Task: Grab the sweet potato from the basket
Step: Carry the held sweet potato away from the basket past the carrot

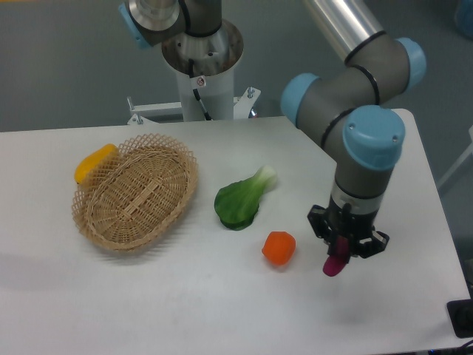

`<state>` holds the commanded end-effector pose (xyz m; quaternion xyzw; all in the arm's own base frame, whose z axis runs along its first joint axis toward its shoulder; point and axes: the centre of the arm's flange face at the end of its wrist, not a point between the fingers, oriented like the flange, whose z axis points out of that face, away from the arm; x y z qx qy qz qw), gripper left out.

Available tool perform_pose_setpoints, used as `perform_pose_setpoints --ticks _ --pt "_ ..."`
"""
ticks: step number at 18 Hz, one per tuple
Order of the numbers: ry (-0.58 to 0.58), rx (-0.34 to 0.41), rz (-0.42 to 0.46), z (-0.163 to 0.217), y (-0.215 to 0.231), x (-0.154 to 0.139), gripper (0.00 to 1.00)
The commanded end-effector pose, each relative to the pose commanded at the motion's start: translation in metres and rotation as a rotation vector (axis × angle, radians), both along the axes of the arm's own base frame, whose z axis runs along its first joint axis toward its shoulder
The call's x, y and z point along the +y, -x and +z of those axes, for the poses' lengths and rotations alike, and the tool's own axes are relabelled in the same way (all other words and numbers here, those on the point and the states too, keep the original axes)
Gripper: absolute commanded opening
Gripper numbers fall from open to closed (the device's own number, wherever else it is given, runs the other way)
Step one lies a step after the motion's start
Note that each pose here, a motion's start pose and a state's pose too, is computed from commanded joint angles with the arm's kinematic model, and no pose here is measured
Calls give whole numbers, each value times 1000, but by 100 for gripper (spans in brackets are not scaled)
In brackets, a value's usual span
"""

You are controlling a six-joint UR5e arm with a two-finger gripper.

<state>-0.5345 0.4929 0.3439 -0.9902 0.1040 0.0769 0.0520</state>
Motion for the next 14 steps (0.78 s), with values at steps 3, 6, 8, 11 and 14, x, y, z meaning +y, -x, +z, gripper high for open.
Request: perform_pose_setpoints --ticks 3,6,8,11,14 --pt "11 3 -34 -1 13 -15 8" --pt "43 -23 -104 -3 16 -24 9" --pt "48 -22 -112 -2 15 -26 9" --pt "69 -15 -109 -4 17 -28 9" --pt "70 -15 -109 -4 17 -28 8"
